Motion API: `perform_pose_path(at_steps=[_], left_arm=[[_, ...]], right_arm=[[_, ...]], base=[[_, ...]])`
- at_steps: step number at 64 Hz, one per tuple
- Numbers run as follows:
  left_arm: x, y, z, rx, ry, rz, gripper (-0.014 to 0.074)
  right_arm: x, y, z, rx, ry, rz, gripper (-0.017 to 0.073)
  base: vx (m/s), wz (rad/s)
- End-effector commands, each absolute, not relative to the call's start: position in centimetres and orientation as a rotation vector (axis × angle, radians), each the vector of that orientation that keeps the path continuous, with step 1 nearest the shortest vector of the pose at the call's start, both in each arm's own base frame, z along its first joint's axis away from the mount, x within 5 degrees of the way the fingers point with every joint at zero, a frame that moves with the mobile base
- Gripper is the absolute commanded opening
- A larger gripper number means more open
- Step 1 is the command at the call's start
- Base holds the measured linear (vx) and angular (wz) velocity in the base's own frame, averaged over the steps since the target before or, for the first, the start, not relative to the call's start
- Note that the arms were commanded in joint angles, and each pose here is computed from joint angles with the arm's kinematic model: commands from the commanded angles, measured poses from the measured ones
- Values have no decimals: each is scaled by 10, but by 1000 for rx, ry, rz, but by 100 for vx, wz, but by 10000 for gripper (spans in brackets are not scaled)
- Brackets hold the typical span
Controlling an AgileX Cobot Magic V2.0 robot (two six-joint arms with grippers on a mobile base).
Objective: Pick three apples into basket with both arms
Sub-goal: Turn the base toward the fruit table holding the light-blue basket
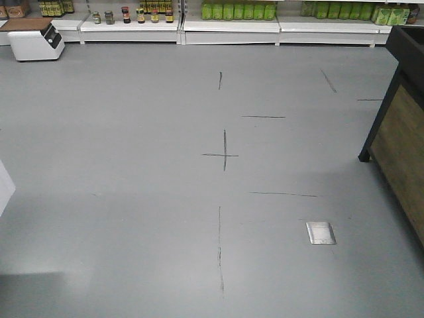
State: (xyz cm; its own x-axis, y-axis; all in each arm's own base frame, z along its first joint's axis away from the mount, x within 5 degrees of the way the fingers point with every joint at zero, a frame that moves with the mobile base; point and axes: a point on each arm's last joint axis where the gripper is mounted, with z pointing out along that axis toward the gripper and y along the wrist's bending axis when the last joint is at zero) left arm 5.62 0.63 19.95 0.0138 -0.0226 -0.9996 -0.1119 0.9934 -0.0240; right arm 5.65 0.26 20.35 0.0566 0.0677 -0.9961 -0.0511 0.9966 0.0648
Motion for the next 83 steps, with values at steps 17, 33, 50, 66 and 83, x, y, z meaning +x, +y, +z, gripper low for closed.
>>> perform_pose_path(at_steps=[17,33,50,66,83], left_arm=[[55,6,202,-116,1483,58,-6],[55,6,202,-116,1483,58,-6],[55,6,202,-116,1483,58,-6],[55,6,202,-116,1483,58,-6],[55,6,202,-116,1483,58,-6]], right_arm=[[55,4,209,-5,1432,92,-5],[55,4,209,-5,1432,92,-5],[55,4,209,-5,1432,92,-5],[55,4,209,-5,1432,92,-5],[55,4,209,-5,1432,92,-5]], base=[[19,-6],[21,-16],[23,-31],[22,-40],[20,-45]])
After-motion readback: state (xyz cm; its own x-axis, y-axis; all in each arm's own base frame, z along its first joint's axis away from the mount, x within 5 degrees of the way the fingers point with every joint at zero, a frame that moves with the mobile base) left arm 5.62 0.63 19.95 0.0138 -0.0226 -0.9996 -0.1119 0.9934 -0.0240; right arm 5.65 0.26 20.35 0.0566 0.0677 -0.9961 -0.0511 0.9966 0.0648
